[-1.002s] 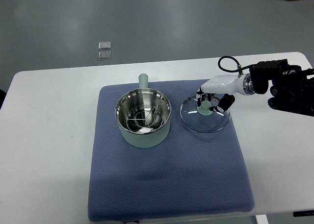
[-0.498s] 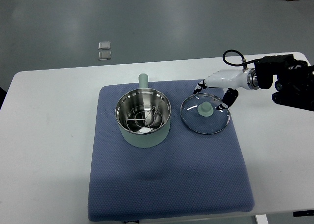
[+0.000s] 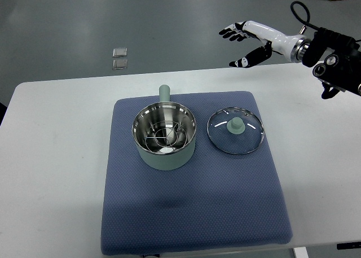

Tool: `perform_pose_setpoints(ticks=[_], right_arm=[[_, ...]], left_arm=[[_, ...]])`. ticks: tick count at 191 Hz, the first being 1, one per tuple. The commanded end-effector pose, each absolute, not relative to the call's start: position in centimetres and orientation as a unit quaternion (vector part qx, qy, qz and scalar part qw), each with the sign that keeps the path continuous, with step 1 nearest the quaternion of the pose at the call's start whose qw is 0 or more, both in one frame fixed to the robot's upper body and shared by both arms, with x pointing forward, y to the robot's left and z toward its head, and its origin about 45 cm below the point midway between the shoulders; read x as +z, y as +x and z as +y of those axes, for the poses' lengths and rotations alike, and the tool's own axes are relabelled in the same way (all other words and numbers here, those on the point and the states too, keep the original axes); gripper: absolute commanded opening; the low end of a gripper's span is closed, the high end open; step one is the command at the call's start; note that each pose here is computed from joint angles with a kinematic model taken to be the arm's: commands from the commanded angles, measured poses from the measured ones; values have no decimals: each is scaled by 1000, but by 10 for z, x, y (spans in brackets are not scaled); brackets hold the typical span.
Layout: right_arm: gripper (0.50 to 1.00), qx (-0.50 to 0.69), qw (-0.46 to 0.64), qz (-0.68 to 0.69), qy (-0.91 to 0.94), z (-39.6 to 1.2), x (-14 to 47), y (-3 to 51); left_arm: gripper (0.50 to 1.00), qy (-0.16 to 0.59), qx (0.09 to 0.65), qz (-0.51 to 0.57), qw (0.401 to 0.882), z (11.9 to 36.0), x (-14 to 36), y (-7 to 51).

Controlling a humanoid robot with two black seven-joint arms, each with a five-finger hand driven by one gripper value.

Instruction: Open lid and place right of pot

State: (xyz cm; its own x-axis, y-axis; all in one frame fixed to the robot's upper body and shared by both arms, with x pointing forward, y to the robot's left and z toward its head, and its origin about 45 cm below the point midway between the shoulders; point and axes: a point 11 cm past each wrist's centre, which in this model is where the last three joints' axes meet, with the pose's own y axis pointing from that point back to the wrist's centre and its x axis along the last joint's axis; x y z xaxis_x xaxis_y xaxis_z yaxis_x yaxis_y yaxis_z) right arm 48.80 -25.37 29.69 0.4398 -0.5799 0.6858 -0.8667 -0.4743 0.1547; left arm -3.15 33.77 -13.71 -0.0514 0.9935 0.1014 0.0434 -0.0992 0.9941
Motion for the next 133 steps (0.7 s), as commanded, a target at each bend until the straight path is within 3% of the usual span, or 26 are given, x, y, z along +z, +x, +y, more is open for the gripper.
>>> perform_pose_setpoints(ticks=[1,76,133], right_arm=[[805,216,208,-518,801,-280,296,494],[807,-6,57,-625,778,-306,259,485],[807,-90,-29,-642,761,-317,231,468]], left_arm=[[1000,521,527,498,450,338,-137,-32],[1000,521,527,498,450,338,-137,-32],[1000,521,527,498,450,338,-137,-32]])
